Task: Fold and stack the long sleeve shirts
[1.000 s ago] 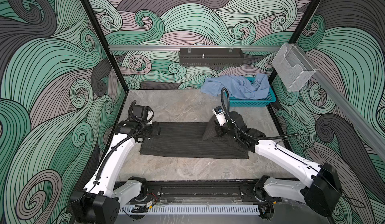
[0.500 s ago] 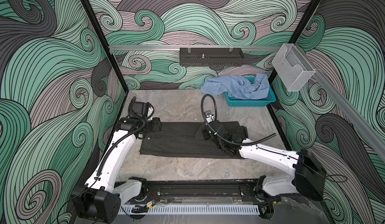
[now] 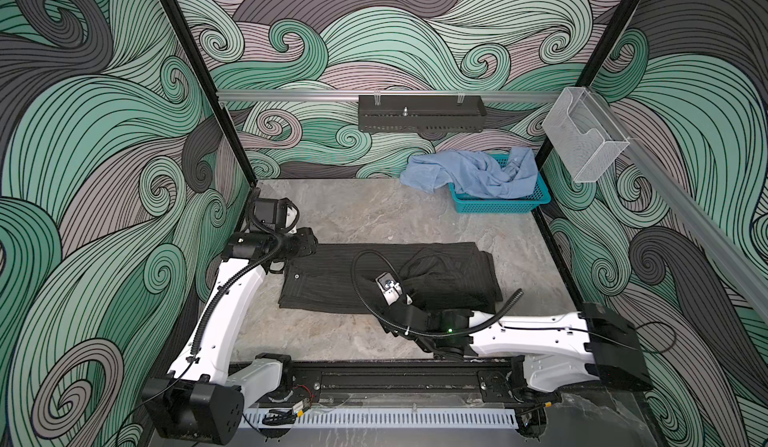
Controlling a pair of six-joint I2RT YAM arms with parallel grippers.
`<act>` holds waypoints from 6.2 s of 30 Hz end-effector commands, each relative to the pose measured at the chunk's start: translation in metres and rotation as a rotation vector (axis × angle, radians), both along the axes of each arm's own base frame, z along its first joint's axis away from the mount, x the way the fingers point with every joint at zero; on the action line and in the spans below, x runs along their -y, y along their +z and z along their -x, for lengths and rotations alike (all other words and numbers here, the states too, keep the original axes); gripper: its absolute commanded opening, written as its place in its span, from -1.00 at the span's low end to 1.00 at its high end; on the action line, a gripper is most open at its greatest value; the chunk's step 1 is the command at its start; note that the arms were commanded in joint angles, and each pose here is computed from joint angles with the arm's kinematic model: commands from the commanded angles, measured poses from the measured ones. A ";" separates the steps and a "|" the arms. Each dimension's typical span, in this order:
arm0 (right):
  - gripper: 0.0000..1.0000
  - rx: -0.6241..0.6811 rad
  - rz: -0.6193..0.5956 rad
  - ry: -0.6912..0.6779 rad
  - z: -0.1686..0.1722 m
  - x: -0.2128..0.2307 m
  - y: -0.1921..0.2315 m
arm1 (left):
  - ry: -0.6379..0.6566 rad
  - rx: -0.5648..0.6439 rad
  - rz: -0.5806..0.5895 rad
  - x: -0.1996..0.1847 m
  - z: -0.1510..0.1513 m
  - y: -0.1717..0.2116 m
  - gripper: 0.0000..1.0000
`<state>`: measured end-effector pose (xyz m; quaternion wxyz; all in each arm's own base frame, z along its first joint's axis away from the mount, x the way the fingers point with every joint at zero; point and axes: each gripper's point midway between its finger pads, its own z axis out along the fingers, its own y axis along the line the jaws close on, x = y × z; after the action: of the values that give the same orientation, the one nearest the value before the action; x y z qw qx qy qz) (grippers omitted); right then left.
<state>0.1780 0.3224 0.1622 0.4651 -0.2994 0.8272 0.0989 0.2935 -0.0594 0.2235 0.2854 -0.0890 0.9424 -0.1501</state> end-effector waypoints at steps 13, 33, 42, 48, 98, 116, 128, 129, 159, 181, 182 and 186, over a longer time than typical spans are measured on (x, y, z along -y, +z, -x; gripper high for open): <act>0.55 -0.059 -0.158 -0.271 -0.066 0.133 0.055 | 0.227 -0.266 0.648 0.109 0.019 -0.089 0.19; 0.49 -0.071 -0.158 -0.313 -0.073 0.153 0.064 | 0.614 -0.745 1.012 0.147 0.029 -0.132 0.32; 0.48 -0.072 -0.125 -0.332 -0.074 0.160 0.059 | 0.526 -0.817 1.019 0.175 0.016 -0.142 0.25; 0.47 -0.065 -0.122 -0.345 -0.076 0.164 0.060 | 0.472 -0.875 0.991 0.181 0.028 -0.147 -0.44; -0.22 -0.873 -0.134 -0.741 -0.193 0.227 -0.134 | -1.449 1.048 0.244 0.162 0.192 0.130 -1.00; -0.44 -0.881 -0.150 -0.734 -0.200 0.230 -0.130 | -1.481 0.955 0.298 0.188 0.198 0.122 -1.00; -0.96 -0.858 -0.143 -0.742 -0.212 0.232 -0.130 | -0.736 0.686 0.057 0.143 0.031 0.061 -1.00; -0.97 -0.855 -0.140 -0.746 -0.213 0.232 -0.130 | -0.656 0.667 0.050 0.131 0.018 0.055 -1.00; -0.98 -0.863 -0.096 -0.839 -0.234 0.265 -0.151 | 0.231 0.393 -0.170 -0.040 -0.056 -0.045 -1.00; -1.00 -0.877 -0.062 -0.857 -0.232 0.270 -0.155 | 0.436 0.138 -0.293 -0.086 -0.052 -0.106 -1.00; -1.00 -0.876 -0.068 -0.854 -0.232 0.270 -0.153 | 0.438 0.133 -0.296 -0.087 -0.053 -0.106 -1.00; -0.98 -0.863 -0.093 -0.843 -0.234 0.265 -0.140 | 0.433 0.124 -0.296 -0.086 -0.059 -0.103 -0.77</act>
<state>0.4148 0.0595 0.0145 0.1045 0.1440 0.9821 0.0611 0.3437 0.0183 0.1029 0.3644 -0.2183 0.9045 0.0384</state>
